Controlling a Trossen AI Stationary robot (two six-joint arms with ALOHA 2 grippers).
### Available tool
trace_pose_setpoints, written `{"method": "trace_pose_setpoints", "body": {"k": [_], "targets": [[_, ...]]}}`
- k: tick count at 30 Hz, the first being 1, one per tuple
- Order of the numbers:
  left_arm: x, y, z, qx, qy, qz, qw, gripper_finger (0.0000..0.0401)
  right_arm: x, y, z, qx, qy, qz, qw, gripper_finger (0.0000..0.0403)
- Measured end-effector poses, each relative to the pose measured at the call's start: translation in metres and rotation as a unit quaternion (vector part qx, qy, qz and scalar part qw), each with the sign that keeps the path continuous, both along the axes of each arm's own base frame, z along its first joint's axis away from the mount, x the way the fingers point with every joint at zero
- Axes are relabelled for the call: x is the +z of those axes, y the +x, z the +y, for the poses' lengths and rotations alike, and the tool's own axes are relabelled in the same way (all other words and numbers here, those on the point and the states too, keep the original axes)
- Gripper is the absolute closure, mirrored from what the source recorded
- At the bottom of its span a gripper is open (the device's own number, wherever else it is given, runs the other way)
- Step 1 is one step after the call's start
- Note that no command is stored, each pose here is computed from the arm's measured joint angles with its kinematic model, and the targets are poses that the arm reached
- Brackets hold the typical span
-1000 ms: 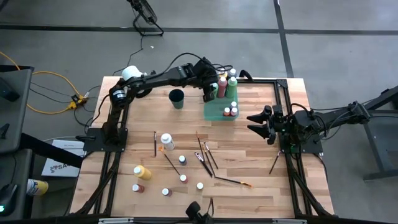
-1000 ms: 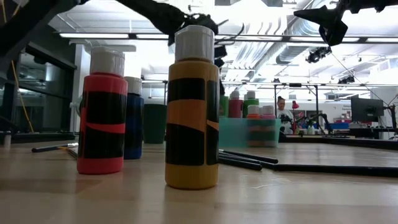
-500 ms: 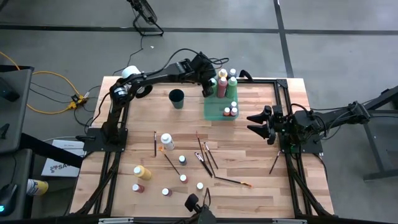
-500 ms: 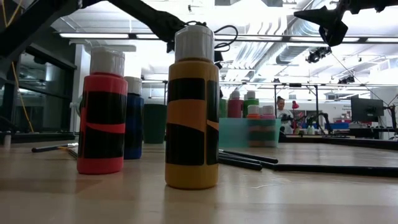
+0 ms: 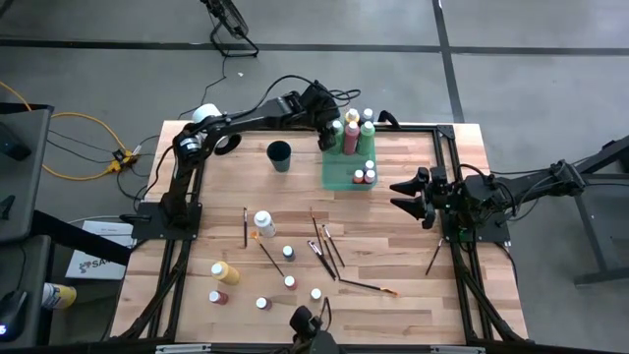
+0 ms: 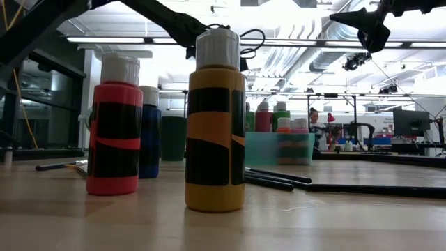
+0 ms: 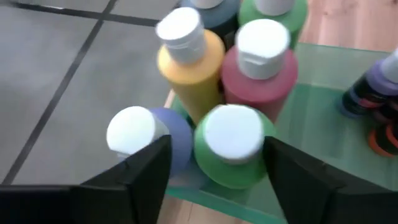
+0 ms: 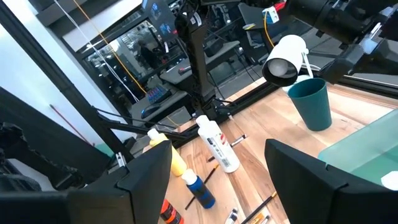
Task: Pick & Place Paint Supplies
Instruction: Put the green big paint bottle into the green bin, then put the white big paint bottle into the green bin
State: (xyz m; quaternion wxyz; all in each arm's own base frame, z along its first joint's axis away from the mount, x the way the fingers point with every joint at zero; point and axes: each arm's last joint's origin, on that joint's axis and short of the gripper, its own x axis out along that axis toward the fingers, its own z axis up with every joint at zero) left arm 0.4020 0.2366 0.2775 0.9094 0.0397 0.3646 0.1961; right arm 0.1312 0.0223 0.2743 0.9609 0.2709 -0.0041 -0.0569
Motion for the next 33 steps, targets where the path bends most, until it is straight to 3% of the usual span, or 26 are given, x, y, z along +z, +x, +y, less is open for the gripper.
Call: {"method": "trace_pose_setpoints", "body": {"k": [4,10,16,20,25,29,33], "targets": [[0.011,-0.006,-0.005,-0.016,-0.002,0.000,1.000,0.0136,-0.001,0.000,0.000,0.000,0.009,0.002,1.000,0.0151],[0.050,-0.035,-0.027,-0.065,0.007,0.032,0.997,0.0165,-0.001,0.000,0.001,0.013,0.013,0.002,1.000,0.0151],[0.100,-0.078,-0.072,-0.123,0.028,0.073,0.989,0.0202,-0.001,0.000,0.001,0.022,0.013,0.002,1.000,0.0151],[0.116,-0.105,-0.108,-0.146,0.032,0.132,0.980,0.0215,-0.001,0.000,0.001,0.022,0.013,0.002,1.000,0.0151],[0.117,-0.136,-0.148,-0.159,0.028,0.156,0.974,0.0219,-0.001,0.000,0.001,0.021,0.013,0.002,1.000,0.0151],[0.103,-0.160,-0.177,-0.173,0.012,0.150,0.973,0.0219,0.000,0.000,0.001,0.021,0.013,0.001,1.000,0.0151],[0.084,-0.182,-0.202,-0.223,0.005,0.140,0.965,0.0219,0.000,0.000,0.001,0.020,0.013,0.001,1.000,0.0151]]}}
